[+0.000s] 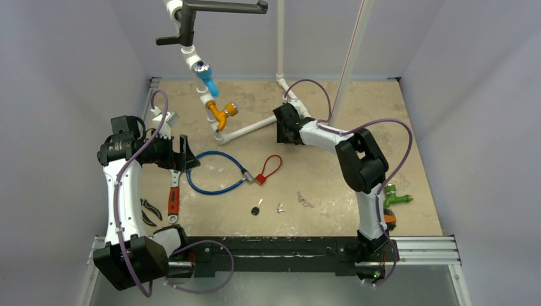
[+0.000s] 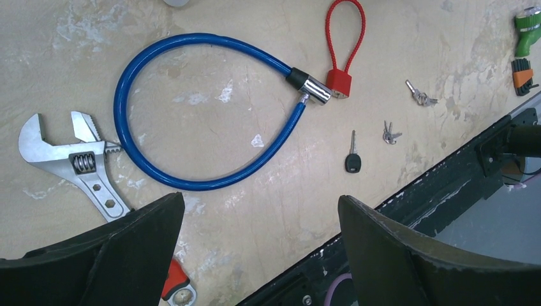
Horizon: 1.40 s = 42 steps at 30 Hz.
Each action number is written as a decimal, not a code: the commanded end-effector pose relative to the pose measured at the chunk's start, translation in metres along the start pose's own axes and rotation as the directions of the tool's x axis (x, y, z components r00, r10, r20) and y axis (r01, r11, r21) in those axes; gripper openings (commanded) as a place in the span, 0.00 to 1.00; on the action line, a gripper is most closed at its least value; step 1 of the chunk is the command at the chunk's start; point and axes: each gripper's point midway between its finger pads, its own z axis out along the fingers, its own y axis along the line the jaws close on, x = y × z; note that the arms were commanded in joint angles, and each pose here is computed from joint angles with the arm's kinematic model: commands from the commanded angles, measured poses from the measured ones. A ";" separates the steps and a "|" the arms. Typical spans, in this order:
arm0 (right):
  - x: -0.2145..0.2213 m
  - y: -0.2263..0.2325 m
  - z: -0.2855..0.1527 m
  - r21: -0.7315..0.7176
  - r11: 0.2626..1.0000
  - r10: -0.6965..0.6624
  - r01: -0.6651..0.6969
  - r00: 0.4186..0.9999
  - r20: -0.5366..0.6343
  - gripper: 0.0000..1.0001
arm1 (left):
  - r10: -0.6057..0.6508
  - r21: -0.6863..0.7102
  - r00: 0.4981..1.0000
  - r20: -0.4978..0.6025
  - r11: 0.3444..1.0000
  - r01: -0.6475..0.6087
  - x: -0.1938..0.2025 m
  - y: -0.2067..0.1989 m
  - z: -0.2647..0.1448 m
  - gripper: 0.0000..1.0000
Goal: Unlock with the key
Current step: Move the lock to the center of the board.
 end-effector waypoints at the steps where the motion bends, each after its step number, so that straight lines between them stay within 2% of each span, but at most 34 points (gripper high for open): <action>1: -0.020 -0.015 -0.005 0.078 0.997 -0.003 0.000 0.999 0.048 0.48 | 0.037 0.015 0.999 0.017 0.999 -0.038 0.001 -0.005 -0.004 0.91; 10: -0.012 -0.021 -0.004 0.082 0.997 -0.004 -0.001 0.999 0.049 0.48 | 0.037 0.016 0.999 0.012 0.999 -0.038 0.003 -0.003 -0.001 0.91; 15: 0.006 -0.021 -0.002 0.062 0.998 0.016 -0.017 1.000 0.012 0.46 | 0.040 0.014 0.999 0.012 0.999 -0.040 0.004 -0.003 -0.001 0.91; 23: 0.050 -0.022 -0.008 0.034 0.998 0.044 -0.043 0.998 -0.043 0.22 | 0.045 0.015 0.999 0.010 0.999 -0.045 0.005 -0.004 -0.002 0.90; 27: 0.071 -0.011 -0.027 0.001 0.999 0.053 -0.053 0.997 -0.050 0.19 | 0.043 0.020 0.999 0.013 0.999 -0.044 0.005 -0.006 -0.003 0.91; 34: 0.128 0.010 -0.081 -0.066 0.997 0.039 -0.044 0.997 -0.072 0.19 | 0.064 0.050 0.998 -0.003 0.997 -0.063 0.011 -0.013 -0.005 0.91; 39: 0.158 0.003 -0.101 -0.086 0.995 0.040 -0.049 0.994 -0.098 0.19 | 0.080 0.070 0.997 -0.024 0.995 -0.078 0.019 -0.014 -0.003 0.90; 40: 0.161 0.003 -0.104 -0.089 0.995 0.038 -0.046 0.994 -0.099 0.20 | 0.083 0.078 0.996 -0.027 0.994 -0.081 0.021 -0.015 -0.003 0.90; 42: 0.164 0.001 -0.108 -0.092 0.995 0.031 -0.040 0.994 -0.102 0.28 | 0.084 0.097 0.996 -0.031 0.992 -0.081 0.024 -0.018 -0.003 0.90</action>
